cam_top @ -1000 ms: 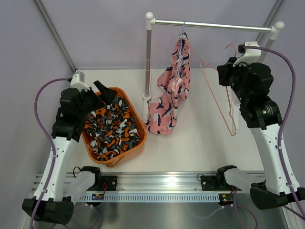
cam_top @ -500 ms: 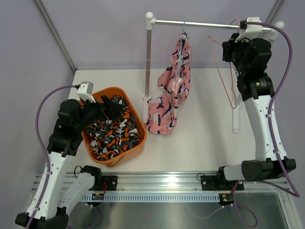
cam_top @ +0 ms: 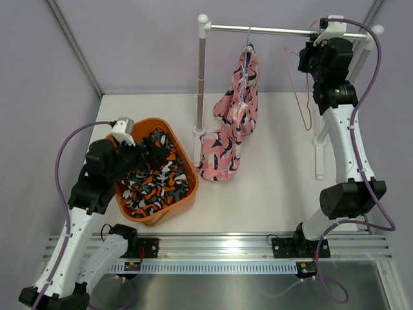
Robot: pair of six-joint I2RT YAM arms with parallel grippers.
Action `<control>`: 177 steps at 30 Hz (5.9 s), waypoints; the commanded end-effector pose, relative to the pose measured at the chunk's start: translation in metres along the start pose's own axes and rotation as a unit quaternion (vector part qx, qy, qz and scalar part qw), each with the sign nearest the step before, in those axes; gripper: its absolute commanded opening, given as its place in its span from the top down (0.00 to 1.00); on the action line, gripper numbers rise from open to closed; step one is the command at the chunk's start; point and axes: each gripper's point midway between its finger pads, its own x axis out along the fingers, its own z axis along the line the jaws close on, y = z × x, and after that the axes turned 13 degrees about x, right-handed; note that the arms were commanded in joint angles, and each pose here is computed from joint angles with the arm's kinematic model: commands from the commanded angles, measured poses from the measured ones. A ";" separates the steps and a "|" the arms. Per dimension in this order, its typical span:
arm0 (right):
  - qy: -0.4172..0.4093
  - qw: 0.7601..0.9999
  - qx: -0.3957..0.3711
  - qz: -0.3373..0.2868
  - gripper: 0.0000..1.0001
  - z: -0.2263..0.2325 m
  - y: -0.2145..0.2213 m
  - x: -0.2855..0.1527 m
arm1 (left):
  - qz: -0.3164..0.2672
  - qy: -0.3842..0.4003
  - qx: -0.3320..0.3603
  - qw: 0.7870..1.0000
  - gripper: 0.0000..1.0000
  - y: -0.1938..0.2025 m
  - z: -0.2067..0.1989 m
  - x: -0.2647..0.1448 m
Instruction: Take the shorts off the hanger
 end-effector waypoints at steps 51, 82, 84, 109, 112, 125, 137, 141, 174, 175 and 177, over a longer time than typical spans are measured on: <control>-0.048 0.993 0.111 -0.004 0.41 0.125 -0.026 -0.114 | -0.017 -0.002 0.022 1.000 0.01 0.011 0.003 -0.003; 0.029 0.998 0.016 -0.051 0.53 0.179 0.030 -0.016 | -0.013 -0.001 0.025 1.000 0.01 0.015 0.003 -0.002; 0.031 0.998 0.016 -0.052 0.54 0.179 0.030 -0.014 | -0.012 0.000 0.025 1.000 0.01 0.016 0.003 -0.002; 0.069 0.996 -0.012 -0.057 0.77 0.161 0.036 0.005 | -0.006 -0.004 0.024 1.000 0.01 0.018 0.006 0.000; 0.073 0.995 -0.015 -0.066 0.94 0.159 0.029 0.003 | -0.005 -0.004 0.023 1.000 0.01 0.019 0.006 0.001; 0.021 0.995 0.015 -0.092 1.00 0.168 -0.025 -0.034 | -0.004 -0.007 0.025 1.000 0.01 0.018 0.007 0.001; -0.021 0.997 0.039 -0.069 1.00 0.162 -0.042 -0.082 | -0.010 0.009 0.031 0.999 0.01 0.012 0.001 0.003; -0.050 0.998 0.043 -0.025 1.00 0.162 -0.026 -0.102 | -0.020 0.033 0.036 0.999 0.01 0.002 -0.007 0.004; -0.104 0.982 0.080 0.135 1.00 0.100 0.073 -0.234 | -0.131 0.229 -0.008 0.965 0.01 -0.120 -0.222 0.105; -0.103 0.982 0.080 0.135 1.00 0.099 0.074 -0.236 | -0.134 0.230 -0.012 0.964 0.01 -0.121 -0.226 0.109; -0.104 0.981 0.080 0.141 1.00 0.098 0.077 -0.239 | -0.132 0.226 -0.022 0.965 0.01 -0.117 -0.231 0.124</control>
